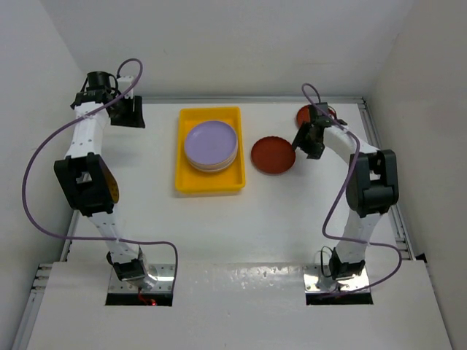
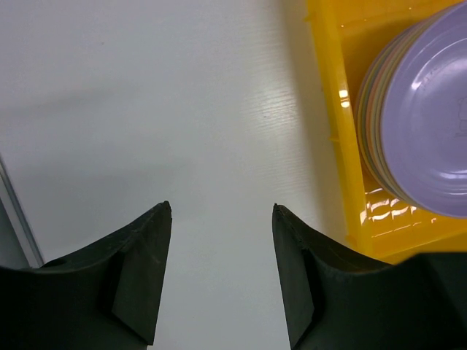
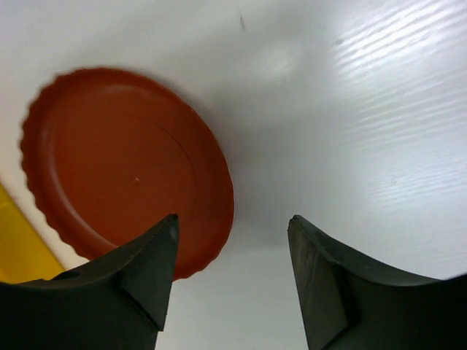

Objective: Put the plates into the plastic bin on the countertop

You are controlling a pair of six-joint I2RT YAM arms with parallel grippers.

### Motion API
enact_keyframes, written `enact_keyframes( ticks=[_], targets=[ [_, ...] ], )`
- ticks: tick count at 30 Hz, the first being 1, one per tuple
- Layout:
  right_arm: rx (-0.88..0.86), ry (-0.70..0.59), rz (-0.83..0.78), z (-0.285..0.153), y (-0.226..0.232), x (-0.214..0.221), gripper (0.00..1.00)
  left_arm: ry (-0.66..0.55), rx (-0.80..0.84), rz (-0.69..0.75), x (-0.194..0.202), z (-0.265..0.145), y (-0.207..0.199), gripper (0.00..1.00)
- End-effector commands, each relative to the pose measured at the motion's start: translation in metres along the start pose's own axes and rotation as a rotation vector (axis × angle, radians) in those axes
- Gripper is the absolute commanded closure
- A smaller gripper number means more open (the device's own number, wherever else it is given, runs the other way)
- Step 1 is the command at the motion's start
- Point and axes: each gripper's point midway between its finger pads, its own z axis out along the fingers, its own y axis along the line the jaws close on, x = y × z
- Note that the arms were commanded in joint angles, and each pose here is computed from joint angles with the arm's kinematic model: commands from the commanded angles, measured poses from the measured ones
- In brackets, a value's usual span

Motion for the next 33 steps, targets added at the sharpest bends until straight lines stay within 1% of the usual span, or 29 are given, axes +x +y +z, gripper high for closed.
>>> enact_keyframes(
  ticks=[1, 5, 9, 10, 11, 13, 14, 16, 19, 24, 25, 27, 30, 32, 33],
  targets=[
    [-0.014, 0.05, 0.005, 0.012, 0.016, 0.019, 0.41, -0.056, 0.043, 0.007, -0.018, -0.005, -0.013, 0.4],
    [0.001, 0.07, -0.018, 0.035, 0.014, 0.029, 0.47, -0.062, 0.038, 0.016, -0.021, -0.007, -0.016, 0.4],
    [0.054, 0.074, -0.065, 0.043, 0.01, 0.038, 0.6, -0.057, 0.03, 0.024, -0.017, -0.011, -0.017, 0.4],
    [0.074, 0.07, -0.071, 0.045, 0.006, 0.039, 0.65, -0.046, 0.032, 0.02, -0.012, -0.009, -0.017, 0.4],
    [0.088, 0.079, -0.072, 0.046, 0.002, 0.042, 0.79, -0.045, 0.039, 0.027, -0.013, -0.008, -0.021, 0.4],
    [0.113, 0.085, -0.056, 0.047, -0.005, 0.043, 0.91, -0.045, 0.038, 0.036, -0.012, -0.01, -0.022, 0.4],
    [0.109, 0.07, -0.052, 0.042, -0.005, 0.037, 1.0, -0.045, 0.038, 0.036, -0.012, -0.01, -0.022, 0.4],
    [0.124, 0.055, -0.045, 0.039, -0.01, 0.034, 1.0, -0.037, 0.041, 0.033, -0.008, -0.008, -0.022, 0.4],
    [0.078, -0.061, -0.037, 0.005, 0.005, 0.0, 1.0, -0.043, 0.029, 0.047, -0.01, -0.012, -0.02, 0.4],
    [-0.061, -0.312, -0.041, -0.064, 0.057, -0.058, 1.0, -0.043, 0.029, 0.047, -0.01, -0.008, -0.019, 0.4],
    [-0.101, -0.339, -0.055, -0.076, 0.073, -0.061, 1.0, -0.045, 0.038, 0.047, -0.012, -0.006, -0.02, 0.4],
    [-0.176, -0.403, -0.06, -0.102, 0.101, -0.08, 1.0, -0.045, 0.038, 0.047, -0.012, -0.006, -0.02, 0.4],
    [-0.304, -0.425, -0.123, -0.118, 0.161, -0.077, 1.0, -0.035, 0.031, 0.044, -0.009, -0.002, -0.018, 0.4],
    [-0.366, -0.396, -0.186, -0.118, 0.201, -0.063, 1.0, -0.032, 0.023, 0.044, -0.009, -0.002, -0.016, 0.4],
    [-0.379, -0.394, -0.192, -0.114, 0.215, -0.066, 1.0, -0.032, 0.022, 0.044, -0.009, -0.002, -0.016, 0.4]
  ],
)
